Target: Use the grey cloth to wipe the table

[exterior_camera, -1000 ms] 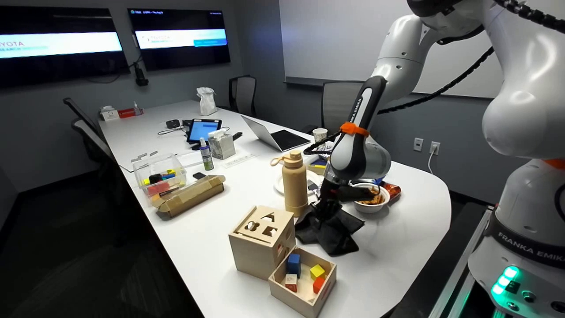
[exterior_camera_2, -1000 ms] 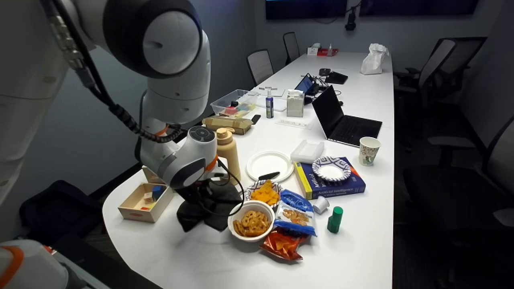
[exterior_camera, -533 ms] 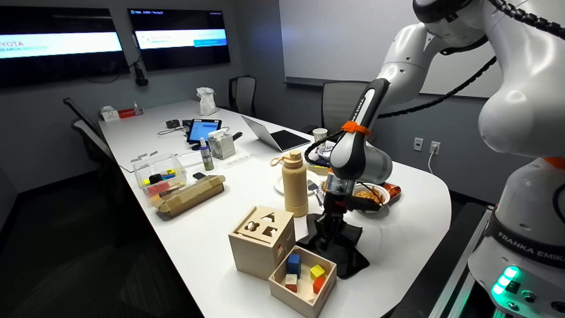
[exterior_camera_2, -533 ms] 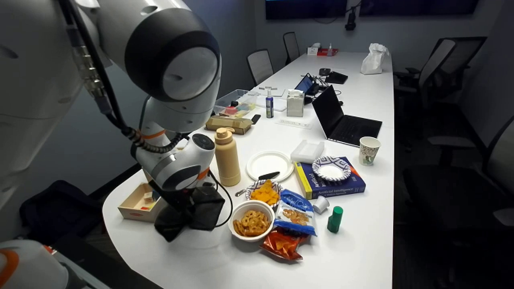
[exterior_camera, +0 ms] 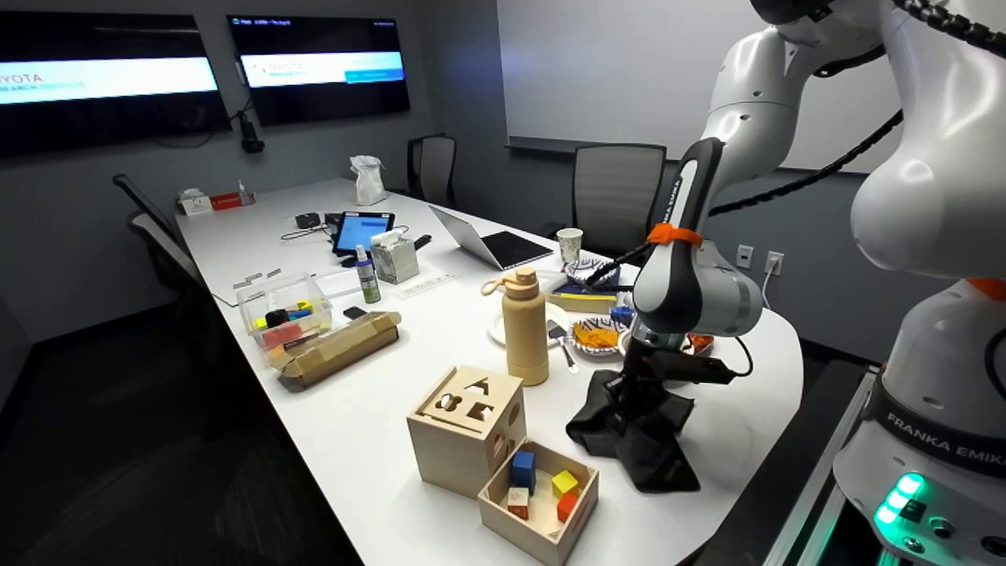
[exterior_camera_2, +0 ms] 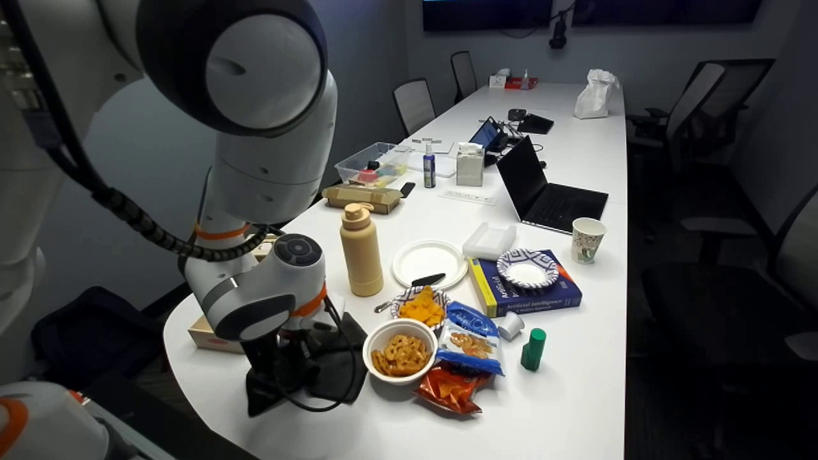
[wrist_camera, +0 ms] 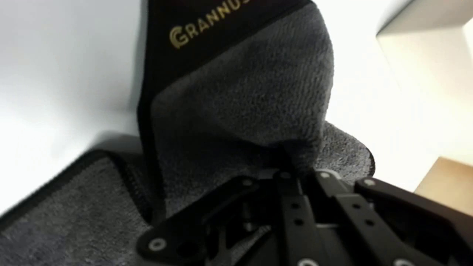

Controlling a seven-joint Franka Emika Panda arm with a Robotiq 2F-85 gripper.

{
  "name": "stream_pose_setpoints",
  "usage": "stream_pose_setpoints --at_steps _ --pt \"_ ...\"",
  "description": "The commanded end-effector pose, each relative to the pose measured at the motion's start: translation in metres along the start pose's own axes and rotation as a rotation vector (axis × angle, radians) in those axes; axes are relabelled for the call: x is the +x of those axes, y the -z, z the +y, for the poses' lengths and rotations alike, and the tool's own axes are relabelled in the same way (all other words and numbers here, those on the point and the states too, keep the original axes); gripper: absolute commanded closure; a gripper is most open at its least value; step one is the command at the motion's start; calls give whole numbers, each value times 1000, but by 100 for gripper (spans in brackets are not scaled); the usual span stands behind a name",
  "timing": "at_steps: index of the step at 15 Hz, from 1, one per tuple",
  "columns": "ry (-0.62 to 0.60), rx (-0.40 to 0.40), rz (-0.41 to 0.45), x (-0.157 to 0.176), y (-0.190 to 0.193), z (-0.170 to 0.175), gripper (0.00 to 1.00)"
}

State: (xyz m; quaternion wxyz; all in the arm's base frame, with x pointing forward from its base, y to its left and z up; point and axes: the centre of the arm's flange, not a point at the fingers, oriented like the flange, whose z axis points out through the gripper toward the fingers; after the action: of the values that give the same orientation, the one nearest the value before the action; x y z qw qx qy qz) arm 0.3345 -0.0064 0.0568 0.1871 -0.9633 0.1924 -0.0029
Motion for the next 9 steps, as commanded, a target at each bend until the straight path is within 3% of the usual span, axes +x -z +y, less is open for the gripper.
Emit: stream_pose_setpoints --at_steps 1,4,9 --pt "-60 -54 96 14 15 9 99" --pt "-40 -51 109 41 15 4 99" --pt "118 33 41 27 26 -25 99"
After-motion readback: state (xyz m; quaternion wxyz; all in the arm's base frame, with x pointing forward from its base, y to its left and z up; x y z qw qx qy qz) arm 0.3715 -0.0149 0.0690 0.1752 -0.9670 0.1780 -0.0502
